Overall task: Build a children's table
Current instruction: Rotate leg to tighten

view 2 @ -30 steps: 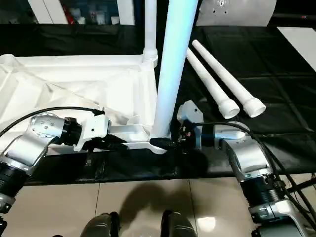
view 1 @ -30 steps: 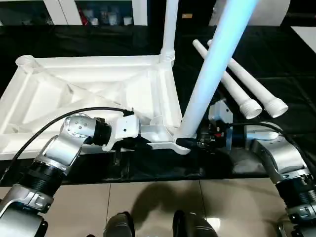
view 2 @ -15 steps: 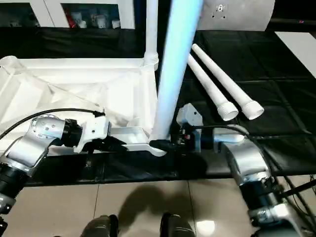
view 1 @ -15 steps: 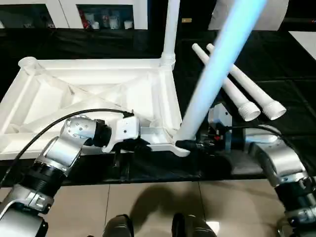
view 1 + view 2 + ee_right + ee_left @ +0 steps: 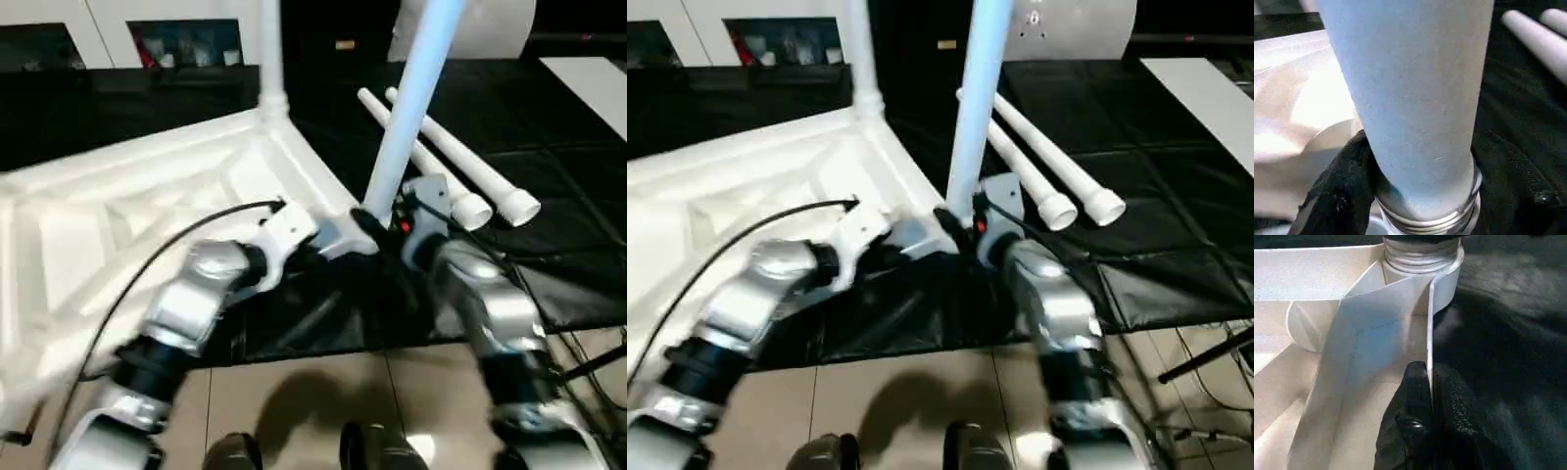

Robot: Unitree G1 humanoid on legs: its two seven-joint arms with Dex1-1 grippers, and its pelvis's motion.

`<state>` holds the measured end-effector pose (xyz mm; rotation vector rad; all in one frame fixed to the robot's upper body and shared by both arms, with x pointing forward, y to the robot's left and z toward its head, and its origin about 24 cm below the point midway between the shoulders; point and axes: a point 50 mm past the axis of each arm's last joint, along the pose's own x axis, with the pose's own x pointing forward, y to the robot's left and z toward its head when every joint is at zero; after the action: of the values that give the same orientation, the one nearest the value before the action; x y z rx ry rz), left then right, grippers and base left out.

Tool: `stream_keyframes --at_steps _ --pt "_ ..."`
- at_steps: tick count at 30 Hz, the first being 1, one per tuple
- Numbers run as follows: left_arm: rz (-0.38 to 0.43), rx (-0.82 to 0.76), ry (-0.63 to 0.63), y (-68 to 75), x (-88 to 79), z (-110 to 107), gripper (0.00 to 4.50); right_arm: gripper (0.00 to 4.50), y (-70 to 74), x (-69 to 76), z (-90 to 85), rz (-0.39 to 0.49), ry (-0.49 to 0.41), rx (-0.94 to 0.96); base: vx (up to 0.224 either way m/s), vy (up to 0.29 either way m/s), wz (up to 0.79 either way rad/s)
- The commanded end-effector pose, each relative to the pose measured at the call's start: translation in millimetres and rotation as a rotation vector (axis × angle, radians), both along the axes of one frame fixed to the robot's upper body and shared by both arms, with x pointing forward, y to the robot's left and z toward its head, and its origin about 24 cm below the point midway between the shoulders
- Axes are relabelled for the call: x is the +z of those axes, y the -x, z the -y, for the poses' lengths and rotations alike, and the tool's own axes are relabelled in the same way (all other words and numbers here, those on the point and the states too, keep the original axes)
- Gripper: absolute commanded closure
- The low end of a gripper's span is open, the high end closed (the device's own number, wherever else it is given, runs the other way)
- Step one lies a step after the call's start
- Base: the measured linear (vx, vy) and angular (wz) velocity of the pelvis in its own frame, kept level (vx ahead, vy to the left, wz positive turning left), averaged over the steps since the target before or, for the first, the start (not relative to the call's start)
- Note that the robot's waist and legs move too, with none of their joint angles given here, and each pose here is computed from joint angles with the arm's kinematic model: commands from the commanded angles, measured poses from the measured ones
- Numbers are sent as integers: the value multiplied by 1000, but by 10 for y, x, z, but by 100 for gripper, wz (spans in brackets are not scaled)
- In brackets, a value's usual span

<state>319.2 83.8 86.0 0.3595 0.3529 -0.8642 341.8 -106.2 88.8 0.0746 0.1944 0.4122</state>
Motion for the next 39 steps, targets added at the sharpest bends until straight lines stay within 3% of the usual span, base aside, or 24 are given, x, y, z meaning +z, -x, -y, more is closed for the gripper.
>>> stream_keyframes --at_steps 1,9,10,11,18,20,26,36,39 --pt "162 -2 49 -62 343 166 450 189 87 -183 -312 -102 -22 93 0 0 0" --pt "169 0 11 -63 335 101 450 189 88 -193 -297 -113 -91 71 0 0 0" --pt "167 -5 12 -56 335 108 450 133 83 -189 -293 -118 -105 67 0 0 0" --pt "163 -10 15 -49 334 118 450 119 77 -185 -290 -118 -111 66 0 0 0" --pt "150 -24 13 -31 308 119 450 65 63 -158 -279 -110 -124 86 0 0 0" --pt "148 -26 11 -33 308 108 450 30 58 -159 -257 -108 -124 79 0 0 0" --pt "144 -25 -2 -52 298 43 450 9 62 -144 -170 -88 -124 82 0 0 0" --pt "128 -66 -63 -82 242 -174 450 9 208 -136 186 -26 -110 152 0 0 0" --pt "117 -90 -83 -96 221 -273 450 9 341 -103 349 13 -85 257 0 0 0"
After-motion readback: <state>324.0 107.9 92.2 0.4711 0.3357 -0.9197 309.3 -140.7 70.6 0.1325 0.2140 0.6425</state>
